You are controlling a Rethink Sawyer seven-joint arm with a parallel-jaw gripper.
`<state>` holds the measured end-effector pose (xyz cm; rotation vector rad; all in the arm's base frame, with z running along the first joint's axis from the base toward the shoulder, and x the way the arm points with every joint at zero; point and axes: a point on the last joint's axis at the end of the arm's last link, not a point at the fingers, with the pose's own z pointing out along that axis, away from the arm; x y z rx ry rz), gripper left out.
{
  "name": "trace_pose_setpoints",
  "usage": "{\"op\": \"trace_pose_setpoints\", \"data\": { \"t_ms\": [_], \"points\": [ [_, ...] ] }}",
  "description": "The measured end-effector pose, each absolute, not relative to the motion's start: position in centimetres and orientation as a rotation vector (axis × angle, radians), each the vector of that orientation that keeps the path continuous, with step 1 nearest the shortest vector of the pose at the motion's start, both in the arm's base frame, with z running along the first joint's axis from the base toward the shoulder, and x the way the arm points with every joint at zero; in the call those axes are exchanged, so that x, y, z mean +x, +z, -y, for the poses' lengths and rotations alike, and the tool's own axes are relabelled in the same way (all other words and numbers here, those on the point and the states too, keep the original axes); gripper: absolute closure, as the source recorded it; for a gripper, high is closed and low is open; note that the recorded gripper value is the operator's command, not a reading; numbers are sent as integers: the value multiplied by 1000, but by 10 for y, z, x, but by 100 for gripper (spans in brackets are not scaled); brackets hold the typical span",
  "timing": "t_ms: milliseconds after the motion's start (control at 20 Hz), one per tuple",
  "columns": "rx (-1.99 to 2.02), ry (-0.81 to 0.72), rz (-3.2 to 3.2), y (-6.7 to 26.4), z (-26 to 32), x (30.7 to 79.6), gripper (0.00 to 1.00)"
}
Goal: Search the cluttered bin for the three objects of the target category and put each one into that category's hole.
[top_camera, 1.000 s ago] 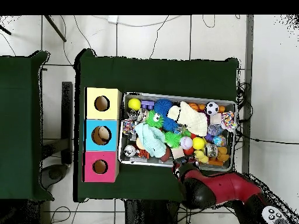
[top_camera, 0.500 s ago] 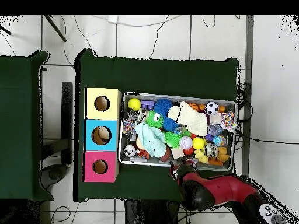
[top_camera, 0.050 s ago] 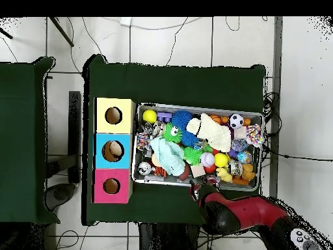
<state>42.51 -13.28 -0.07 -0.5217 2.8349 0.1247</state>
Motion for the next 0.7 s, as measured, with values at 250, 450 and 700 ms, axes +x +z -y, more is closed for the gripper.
{"op": "trace_pose_setpoints", "data": {
  "t_ms": [250, 450, 700],
  "points": [
    [-523, 121, -2835, 0, 134, 425, 0],
    [-522, 108, -2832, 4, 136, 426, 0],
    [-469, 69, -2829, 22, 157, 428, 0]
  ]
}}
